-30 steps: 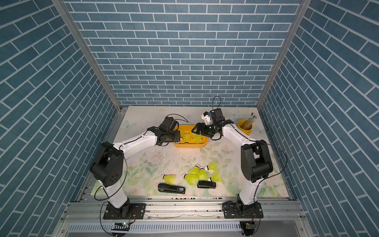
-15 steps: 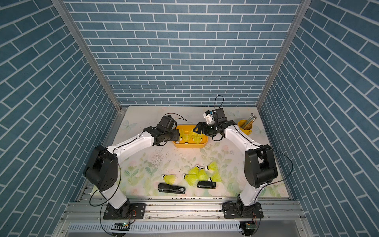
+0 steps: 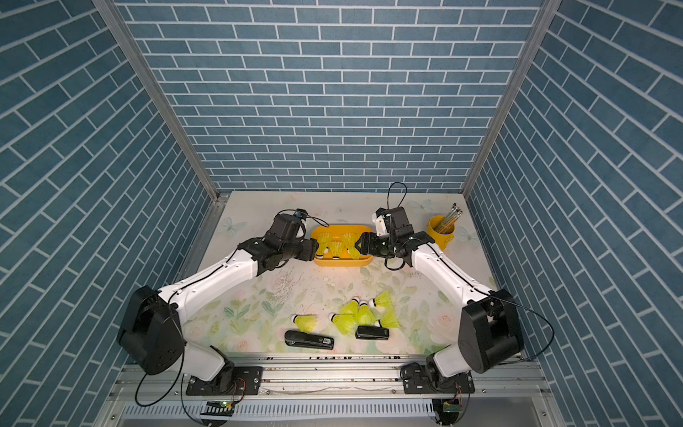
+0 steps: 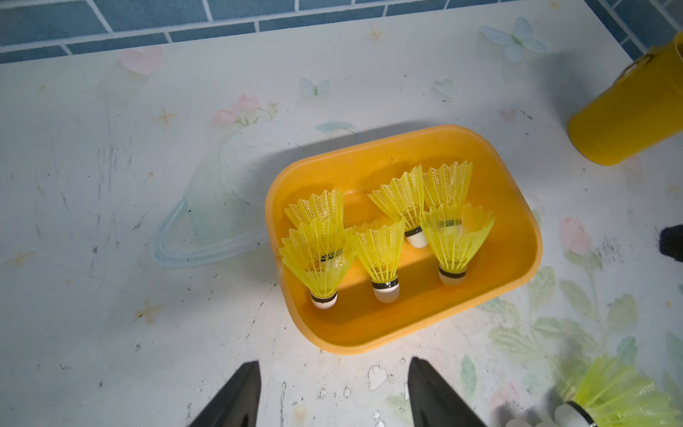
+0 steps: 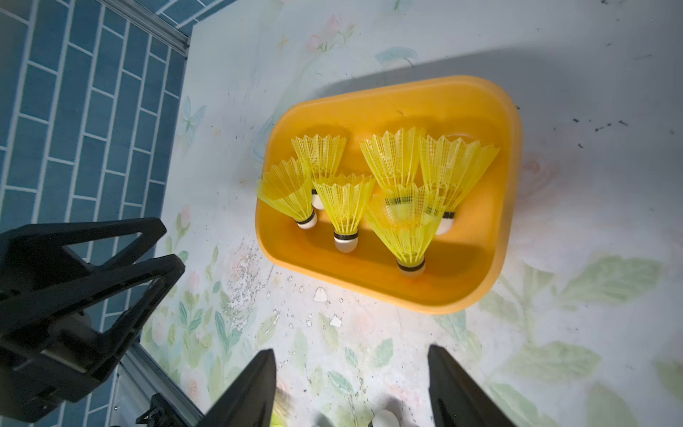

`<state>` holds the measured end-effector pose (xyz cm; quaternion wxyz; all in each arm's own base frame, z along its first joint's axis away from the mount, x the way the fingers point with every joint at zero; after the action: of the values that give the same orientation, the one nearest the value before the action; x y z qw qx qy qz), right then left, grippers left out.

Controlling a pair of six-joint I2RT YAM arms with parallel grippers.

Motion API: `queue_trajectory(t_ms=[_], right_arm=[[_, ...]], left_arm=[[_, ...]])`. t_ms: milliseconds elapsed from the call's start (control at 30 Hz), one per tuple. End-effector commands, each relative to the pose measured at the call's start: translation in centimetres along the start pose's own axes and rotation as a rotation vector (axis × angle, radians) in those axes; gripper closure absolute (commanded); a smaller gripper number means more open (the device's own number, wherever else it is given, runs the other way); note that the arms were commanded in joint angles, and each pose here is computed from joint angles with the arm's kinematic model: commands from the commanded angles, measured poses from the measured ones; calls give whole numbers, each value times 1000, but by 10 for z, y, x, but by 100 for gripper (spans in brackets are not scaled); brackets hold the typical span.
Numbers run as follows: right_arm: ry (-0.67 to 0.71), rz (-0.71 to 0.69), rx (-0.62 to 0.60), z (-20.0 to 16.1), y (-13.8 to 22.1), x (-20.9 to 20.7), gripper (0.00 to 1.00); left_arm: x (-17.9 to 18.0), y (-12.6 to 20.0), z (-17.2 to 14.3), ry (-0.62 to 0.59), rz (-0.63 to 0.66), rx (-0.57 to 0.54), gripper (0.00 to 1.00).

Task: Put the shuttlecocks into the storage box
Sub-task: Pick up the shuttlecock at the center of the board.

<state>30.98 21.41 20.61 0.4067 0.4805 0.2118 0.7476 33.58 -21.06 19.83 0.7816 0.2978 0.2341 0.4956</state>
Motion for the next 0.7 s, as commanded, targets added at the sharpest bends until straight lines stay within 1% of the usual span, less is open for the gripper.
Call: queue_trajectory(t_ms=[0, 100, 167, 267, 400, 533, 633, 667], right_arm=[[54, -73, 10, -19, 9, 0, 33], [142, -62, 16, -32, 10, 11, 34], [192, -78, 27, -42, 9, 13, 34], [213, -92, 68, -56, 4, 9, 35], [219, -96, 87, -69, 5, 9, 36], [197, -148, 103, -81, 9, 7, 38], [113, -216, 85, -86, 20, -1, 40], [63, -226, 67, -88, 25, -3, 40]], left_arm=[[-5, 8, -4, -81, -54, -15, 31], [-6, 13, -8, -78, -73, -25, 31], [-6, 16, -11, -67, -84, -31, 31], [-8, 19, -16, -60, -104, -23, 31], [-11, 24, -23, -62, -131, -14, 31], [-13, 26, -29, -67, -157, -10, 31], [-18, 28, -34, -80, -197, -12, 31], [-21, 28, -36, -93, -215, -13, 31]])
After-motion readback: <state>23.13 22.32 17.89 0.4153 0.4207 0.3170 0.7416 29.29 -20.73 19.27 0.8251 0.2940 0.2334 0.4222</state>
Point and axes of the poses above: each gripper's point midway between its finger pads, its own y axis back along the fingers, its own x axis along the line the jaws close on, z = x × y, the point moved 4 cm from there along y, back along the fingers, and after that the axes turned 4 degrees about -y, right-handed, at the moved point
